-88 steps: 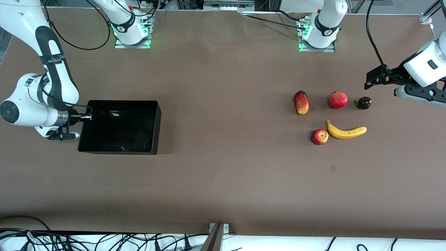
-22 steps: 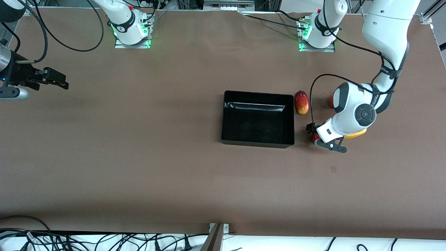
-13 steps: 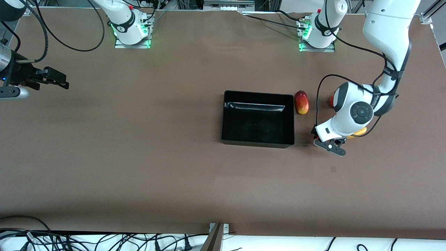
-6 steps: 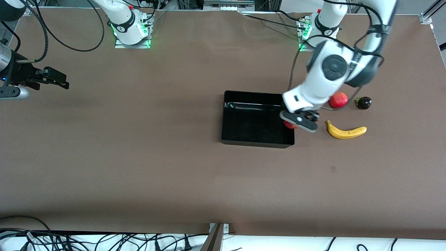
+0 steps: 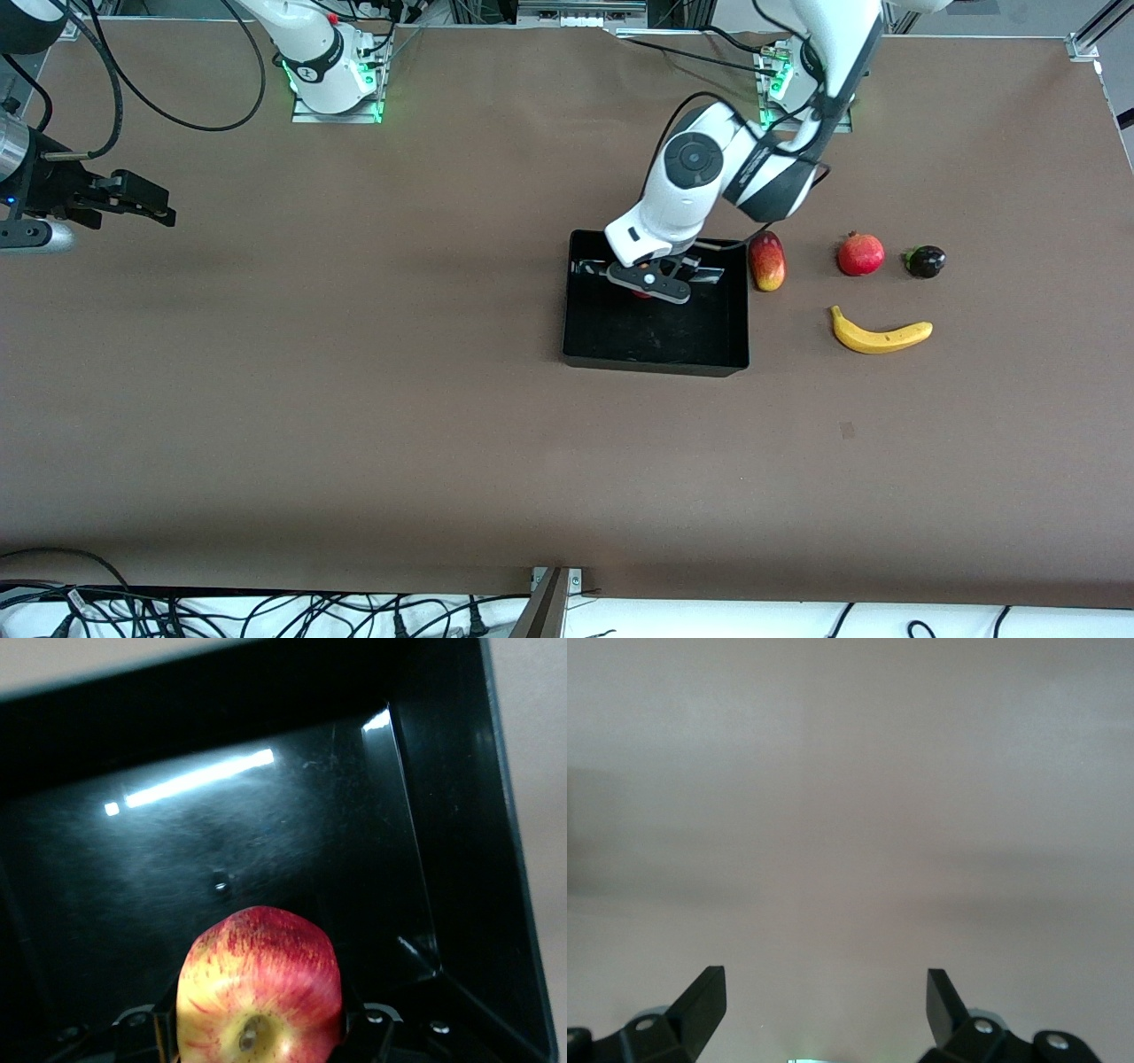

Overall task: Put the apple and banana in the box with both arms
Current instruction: 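Carry the red apple with the left gripper over the black box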

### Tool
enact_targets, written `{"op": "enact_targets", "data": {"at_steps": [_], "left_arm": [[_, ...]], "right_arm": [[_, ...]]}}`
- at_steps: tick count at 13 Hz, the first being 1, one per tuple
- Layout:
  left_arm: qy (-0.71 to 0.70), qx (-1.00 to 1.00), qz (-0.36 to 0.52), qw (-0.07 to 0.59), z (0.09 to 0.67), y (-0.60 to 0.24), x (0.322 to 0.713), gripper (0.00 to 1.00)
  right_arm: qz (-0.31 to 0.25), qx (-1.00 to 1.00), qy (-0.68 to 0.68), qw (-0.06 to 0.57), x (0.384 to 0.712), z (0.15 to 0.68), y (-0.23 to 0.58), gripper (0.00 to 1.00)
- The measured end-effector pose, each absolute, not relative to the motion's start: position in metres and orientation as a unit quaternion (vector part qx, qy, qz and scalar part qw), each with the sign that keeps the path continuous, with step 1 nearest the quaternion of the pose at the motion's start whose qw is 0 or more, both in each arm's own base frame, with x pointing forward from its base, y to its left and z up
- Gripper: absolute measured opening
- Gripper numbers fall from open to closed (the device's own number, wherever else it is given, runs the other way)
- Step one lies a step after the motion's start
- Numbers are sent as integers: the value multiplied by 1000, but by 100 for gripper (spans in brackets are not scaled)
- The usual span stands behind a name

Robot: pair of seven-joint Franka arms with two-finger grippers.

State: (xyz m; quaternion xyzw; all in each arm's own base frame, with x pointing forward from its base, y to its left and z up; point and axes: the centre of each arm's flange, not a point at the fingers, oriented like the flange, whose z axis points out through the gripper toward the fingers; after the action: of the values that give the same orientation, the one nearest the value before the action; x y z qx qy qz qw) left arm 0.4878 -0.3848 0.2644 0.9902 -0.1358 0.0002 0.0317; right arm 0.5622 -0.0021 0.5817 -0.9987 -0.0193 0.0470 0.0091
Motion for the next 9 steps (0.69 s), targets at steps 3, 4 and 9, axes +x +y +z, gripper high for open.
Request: {"op": "enact_targets", "data": {"at_steps": [3, 4, 9], "left_arm": [[-117, 992, -6, 44, 230, -392, 495, 66], [-109, 993, -11, 49, 226, -394, 497, 66], [-103, 993, -13, 58, 200, -403, 493, 66]], "right_arm": [[47, -999, -19, 9, 562, 582, -2, 100], [47, -999, -19, 9, 562, 581, -2, 100], [48, -999, -19, 9, 562, 581, -2, 100]]}}
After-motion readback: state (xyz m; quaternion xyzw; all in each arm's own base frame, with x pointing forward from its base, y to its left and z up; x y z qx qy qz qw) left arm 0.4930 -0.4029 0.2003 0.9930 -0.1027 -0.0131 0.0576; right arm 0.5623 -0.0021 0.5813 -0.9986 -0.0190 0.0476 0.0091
